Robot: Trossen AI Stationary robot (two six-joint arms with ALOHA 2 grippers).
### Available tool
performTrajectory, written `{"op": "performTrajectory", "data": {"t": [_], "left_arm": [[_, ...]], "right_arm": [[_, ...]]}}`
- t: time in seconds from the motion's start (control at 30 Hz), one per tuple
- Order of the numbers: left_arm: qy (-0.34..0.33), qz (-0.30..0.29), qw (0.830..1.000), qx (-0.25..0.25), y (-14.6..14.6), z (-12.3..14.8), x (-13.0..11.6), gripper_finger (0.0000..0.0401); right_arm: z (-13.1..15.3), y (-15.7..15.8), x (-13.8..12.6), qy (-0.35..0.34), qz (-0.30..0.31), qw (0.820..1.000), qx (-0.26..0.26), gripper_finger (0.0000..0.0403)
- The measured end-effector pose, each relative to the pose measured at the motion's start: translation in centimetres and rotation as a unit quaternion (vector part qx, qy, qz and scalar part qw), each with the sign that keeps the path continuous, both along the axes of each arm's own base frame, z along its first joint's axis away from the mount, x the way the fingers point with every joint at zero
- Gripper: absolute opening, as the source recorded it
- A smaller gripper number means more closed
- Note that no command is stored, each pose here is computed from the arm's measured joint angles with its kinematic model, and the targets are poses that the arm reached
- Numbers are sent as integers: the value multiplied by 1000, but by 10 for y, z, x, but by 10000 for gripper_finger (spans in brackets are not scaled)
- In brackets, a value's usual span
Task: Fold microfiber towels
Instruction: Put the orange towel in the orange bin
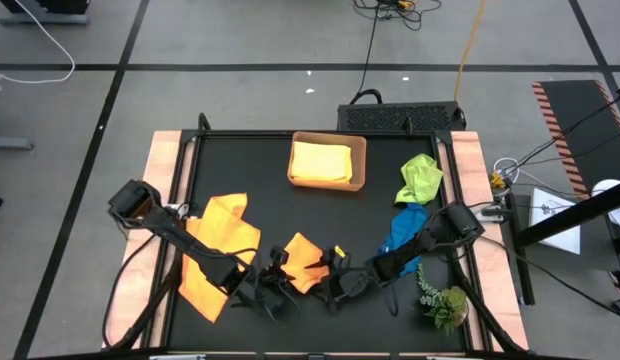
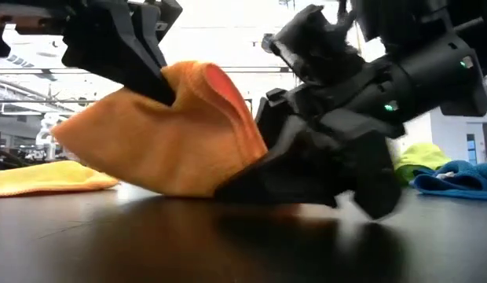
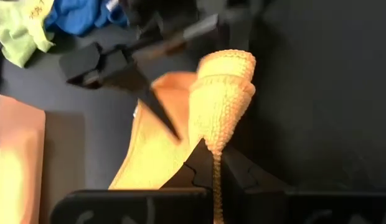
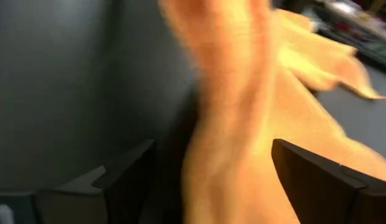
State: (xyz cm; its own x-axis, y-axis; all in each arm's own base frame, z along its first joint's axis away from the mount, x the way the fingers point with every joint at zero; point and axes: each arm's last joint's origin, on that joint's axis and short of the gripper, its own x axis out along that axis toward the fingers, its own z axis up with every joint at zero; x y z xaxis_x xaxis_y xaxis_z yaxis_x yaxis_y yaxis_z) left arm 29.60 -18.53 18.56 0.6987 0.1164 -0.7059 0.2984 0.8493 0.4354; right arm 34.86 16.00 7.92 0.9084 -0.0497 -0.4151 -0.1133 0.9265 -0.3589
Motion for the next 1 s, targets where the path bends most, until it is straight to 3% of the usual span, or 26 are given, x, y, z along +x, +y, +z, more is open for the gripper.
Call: {"op": "performTrajectory", "data": {"t": [0.2,0.6,0.83,1.0], "left_arm": [[9,9,1000,-2,1,0,-2,4],[18,16,1000,-4,1,-1,-5,4],[28,27,999,-25,1,-2,-6,70],[21,38,999,-24,1,2,-9,136]], "right_arm": [[1,1,0,9,-31,999,-30,237],[12,4,-8,32,-24,998,-42,22],[15,0,-4,15,-37,999,-21,4],[19,-14,6,1,-86,996,12,3]]}}
